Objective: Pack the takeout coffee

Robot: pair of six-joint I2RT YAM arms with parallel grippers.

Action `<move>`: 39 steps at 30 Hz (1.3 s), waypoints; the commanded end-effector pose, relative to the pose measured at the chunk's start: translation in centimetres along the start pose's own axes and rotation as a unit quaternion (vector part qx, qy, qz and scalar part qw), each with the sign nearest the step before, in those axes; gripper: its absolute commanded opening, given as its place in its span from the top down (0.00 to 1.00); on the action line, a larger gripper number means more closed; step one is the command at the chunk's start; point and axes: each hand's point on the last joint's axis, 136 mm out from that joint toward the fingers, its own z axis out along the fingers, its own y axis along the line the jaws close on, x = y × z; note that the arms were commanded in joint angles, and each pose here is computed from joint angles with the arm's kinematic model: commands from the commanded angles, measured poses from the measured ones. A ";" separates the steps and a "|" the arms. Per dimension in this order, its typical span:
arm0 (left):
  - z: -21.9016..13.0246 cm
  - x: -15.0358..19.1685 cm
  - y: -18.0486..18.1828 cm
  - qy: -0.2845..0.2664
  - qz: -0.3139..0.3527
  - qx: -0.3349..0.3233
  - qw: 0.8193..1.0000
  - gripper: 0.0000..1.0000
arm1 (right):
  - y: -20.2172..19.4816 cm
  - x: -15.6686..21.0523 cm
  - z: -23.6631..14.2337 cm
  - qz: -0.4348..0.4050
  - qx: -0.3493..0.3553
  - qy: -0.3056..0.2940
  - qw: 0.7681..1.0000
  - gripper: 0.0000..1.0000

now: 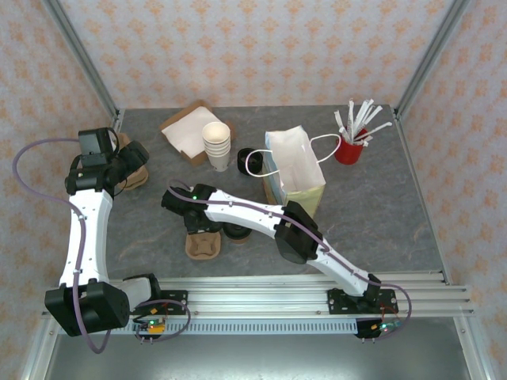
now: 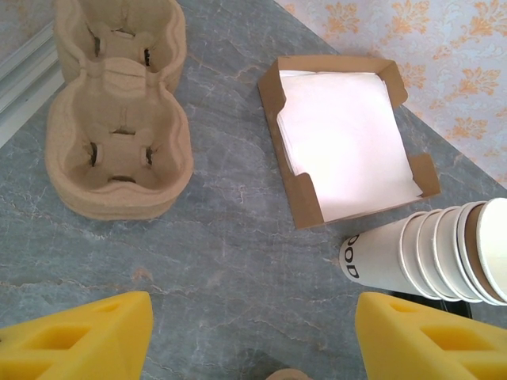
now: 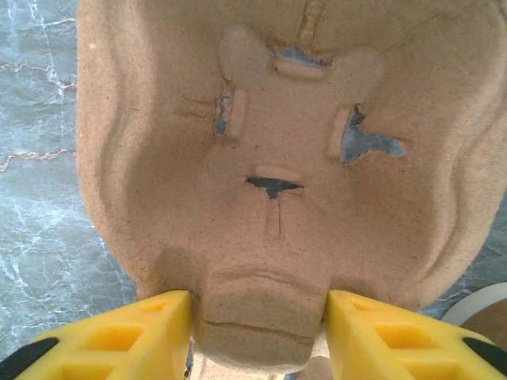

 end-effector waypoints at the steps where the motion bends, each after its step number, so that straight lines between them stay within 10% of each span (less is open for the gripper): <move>1: -0.1 -0.3 -0.1 -0.010 0.003 0.010 1.000 0.31 | -0.3 0.7 0.8 0.004 0.015 0.014 1.000 0.52; 23: -0.2 -0.1 -0.1 -0.008 0.004 0.014 1.000 0.31 | 0.6 -1.0 -3.1 0.001 -0.016 -0.026 1.000 0.65; 39: -1.9 -1.4 -0.5 -0.030 0.003 0.011 0.999 0.31 | 2.7 -2.7 -13.6 -0.018 -0.138 -0.083 0.987 0.67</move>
